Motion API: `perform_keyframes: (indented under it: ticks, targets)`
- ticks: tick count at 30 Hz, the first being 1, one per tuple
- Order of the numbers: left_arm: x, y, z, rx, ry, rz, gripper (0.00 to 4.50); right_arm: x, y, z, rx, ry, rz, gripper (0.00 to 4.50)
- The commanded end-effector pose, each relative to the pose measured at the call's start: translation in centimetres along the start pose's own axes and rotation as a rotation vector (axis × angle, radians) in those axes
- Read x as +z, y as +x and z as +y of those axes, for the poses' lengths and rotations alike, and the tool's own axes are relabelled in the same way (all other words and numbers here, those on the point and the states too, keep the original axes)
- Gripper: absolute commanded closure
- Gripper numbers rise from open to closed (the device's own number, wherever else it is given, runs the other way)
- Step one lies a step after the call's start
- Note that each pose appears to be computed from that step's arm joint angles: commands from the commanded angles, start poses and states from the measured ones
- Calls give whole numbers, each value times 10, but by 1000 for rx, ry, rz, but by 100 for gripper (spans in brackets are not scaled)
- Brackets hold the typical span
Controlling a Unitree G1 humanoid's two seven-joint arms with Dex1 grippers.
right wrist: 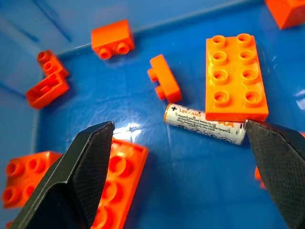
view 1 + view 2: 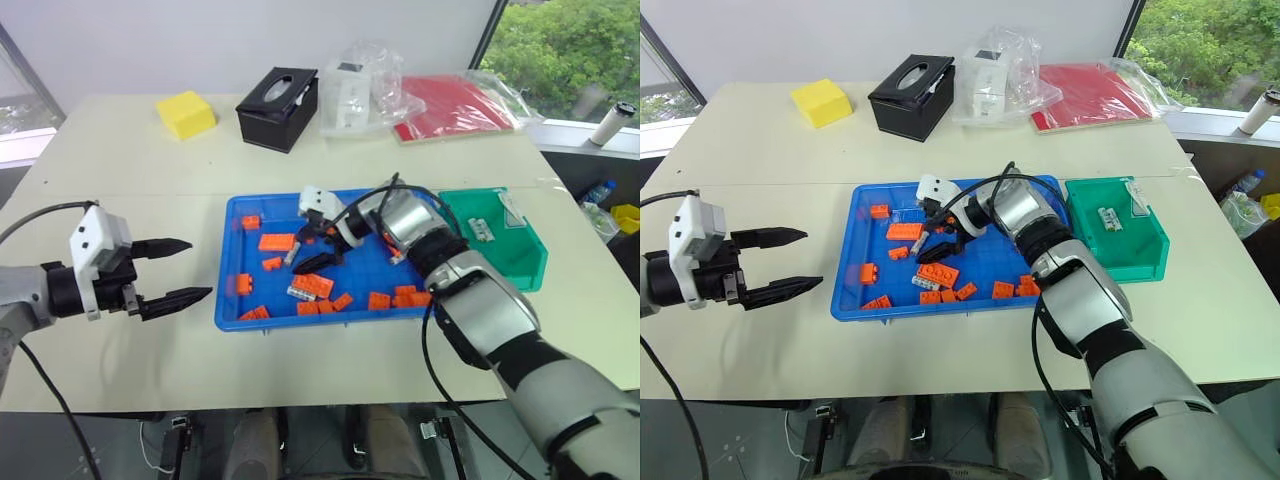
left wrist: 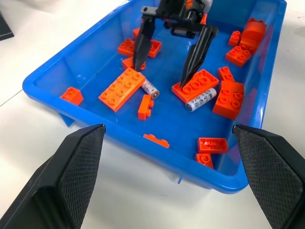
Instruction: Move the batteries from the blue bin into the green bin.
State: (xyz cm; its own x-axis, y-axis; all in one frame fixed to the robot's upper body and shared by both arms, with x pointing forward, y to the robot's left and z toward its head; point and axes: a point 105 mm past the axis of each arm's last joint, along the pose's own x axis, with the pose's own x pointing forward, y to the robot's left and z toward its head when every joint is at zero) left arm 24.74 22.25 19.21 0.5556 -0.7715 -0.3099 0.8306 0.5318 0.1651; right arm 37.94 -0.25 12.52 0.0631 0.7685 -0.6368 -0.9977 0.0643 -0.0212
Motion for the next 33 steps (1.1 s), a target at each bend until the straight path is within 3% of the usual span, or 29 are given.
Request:
perform_keyframes:
  ticks: [1, 8, 9, 11, 18, 19, 24, 28, 31, 33]
  targets:
    - [15, 1, -3, -4, 60, -37, 0, 6, 0, -5, -38, -37, 17, 3]
    - [16, 2, -2, -7, 66, -38, 0, -7, 11, 1, -35, -52, 37, 3]
    - [17, 2, -1, -8, 68, -39, 0, -9, 12, 1, -43, -61, 41, 27]
    - [19, 4, 0, -13, 74, -42, 0, -10, 13, 1, -54, -72, 42, 81]
    - [23, 13, 2, -45, 89, -55, 0, -6, 9, 4, -53, -68, 13, 418]
    - [24, 15, 2, -49, 90, -59, 0, -4, 7, 4, -61, -72, 9, 446]
    - [25, 23, 3, -74, 87, -70, 0, 19, -19, -1, -153, -68, -78, 445]
    - [25, 32, 1, -100, 74, -89, 0, 49, -105, -9, -402, -13, -239, 445]
    - [25, 34, 1, -110, 69, -98, 0, 34, -164, -6, -564, 79, -263, 445]
    - [24, 36, 3, -113, 67, -104, 0, 8, -202, -1, -685, 144, -227, 445]
